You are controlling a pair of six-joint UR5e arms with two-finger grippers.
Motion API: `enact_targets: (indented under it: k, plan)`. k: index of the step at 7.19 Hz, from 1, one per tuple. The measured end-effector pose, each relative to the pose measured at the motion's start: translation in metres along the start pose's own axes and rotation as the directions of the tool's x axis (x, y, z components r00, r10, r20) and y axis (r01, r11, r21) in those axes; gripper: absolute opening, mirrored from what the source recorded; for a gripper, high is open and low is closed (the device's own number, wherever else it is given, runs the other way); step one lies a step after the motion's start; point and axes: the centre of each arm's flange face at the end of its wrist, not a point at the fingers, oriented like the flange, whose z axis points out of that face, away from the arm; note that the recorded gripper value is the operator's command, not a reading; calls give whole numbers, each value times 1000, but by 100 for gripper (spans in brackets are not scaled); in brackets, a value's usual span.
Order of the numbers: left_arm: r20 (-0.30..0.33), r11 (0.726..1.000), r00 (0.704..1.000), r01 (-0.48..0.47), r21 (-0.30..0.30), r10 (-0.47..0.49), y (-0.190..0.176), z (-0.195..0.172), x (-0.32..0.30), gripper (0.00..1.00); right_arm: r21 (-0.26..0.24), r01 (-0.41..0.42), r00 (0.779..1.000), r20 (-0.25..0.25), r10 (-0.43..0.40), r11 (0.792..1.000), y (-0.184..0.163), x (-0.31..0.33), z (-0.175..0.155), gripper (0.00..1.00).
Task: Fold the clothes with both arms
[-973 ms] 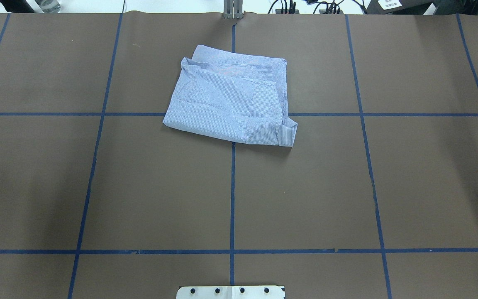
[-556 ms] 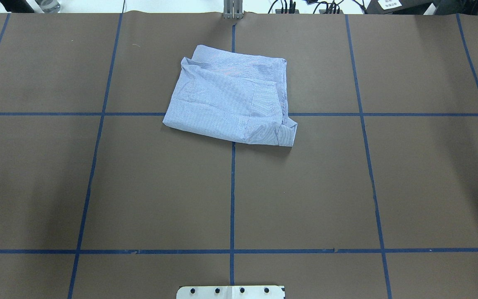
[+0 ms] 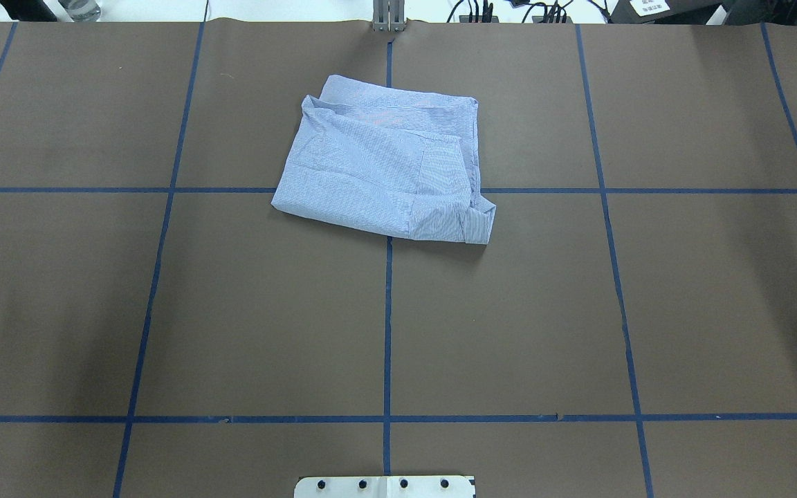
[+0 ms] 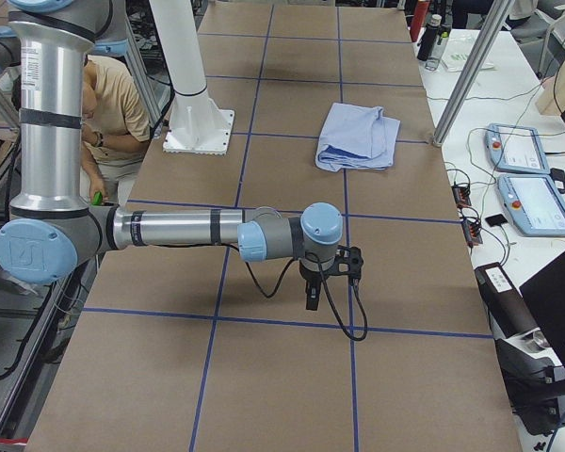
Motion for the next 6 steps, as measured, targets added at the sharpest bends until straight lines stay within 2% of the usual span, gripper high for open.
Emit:
enact_targets:
  k: [6]
  plan:
    - [-7,1000,1000,-20,9,20,-3,-4,8,100,6,-1,1000,-22,1,1000,0,2,0,100]
